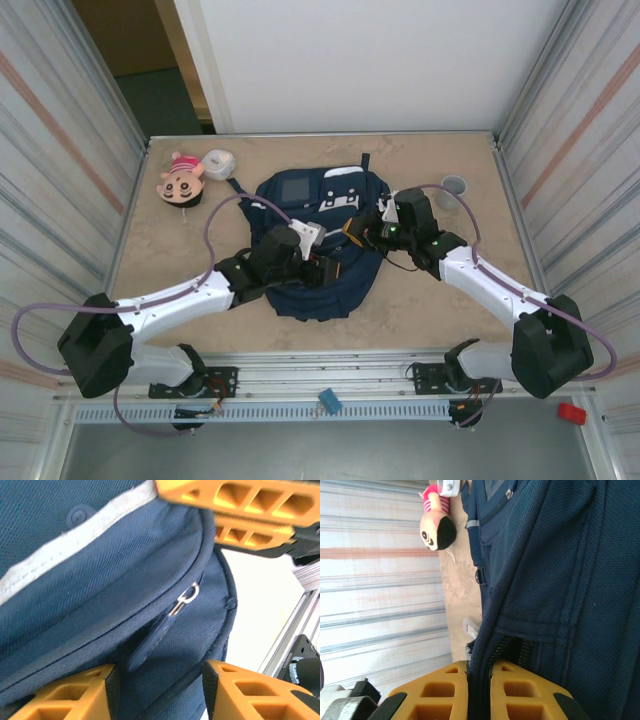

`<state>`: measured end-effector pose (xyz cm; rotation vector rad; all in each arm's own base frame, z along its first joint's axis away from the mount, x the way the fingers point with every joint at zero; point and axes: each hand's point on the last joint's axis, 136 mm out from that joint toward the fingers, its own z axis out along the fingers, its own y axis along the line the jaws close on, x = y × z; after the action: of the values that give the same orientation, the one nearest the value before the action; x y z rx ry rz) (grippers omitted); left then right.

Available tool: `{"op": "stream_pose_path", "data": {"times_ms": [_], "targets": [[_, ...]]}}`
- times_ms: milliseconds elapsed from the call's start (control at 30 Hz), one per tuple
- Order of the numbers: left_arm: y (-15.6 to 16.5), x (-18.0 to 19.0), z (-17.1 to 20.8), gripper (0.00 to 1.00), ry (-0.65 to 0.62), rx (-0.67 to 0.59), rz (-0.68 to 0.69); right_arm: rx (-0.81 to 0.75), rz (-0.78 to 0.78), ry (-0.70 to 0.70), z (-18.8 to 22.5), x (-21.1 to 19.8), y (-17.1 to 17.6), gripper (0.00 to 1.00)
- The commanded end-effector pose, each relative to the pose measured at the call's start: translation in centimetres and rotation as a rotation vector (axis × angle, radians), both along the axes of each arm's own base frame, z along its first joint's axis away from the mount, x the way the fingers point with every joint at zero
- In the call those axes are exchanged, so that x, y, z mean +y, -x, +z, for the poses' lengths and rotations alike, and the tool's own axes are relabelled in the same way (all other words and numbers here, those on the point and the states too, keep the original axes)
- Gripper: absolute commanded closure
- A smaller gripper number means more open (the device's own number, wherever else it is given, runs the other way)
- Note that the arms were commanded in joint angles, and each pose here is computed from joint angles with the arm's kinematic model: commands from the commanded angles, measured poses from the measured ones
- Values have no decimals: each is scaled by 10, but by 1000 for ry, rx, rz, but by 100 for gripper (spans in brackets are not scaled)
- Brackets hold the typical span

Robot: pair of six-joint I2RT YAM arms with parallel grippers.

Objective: Pack the student bag

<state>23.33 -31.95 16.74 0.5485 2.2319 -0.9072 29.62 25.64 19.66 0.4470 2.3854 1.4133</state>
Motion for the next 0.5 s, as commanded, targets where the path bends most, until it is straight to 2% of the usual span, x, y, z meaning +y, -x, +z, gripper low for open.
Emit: {"op": "stream_pose_path", "data": {"times_ms": [0,133,200,467], "targets": [[-16,-16,57,53,125,-176,-32,-113,113,-71,43,20,13,100],[-17,-21,62,53,153,-199,-49,-113,116,-68,42,20,14,100],[-19,-24,60,57,152,-199,-49,-114,116,-66,43,20,15,100],[-26,-12,36,91,61,-130,27,-124,124,-45,44,16,17,100]]}}
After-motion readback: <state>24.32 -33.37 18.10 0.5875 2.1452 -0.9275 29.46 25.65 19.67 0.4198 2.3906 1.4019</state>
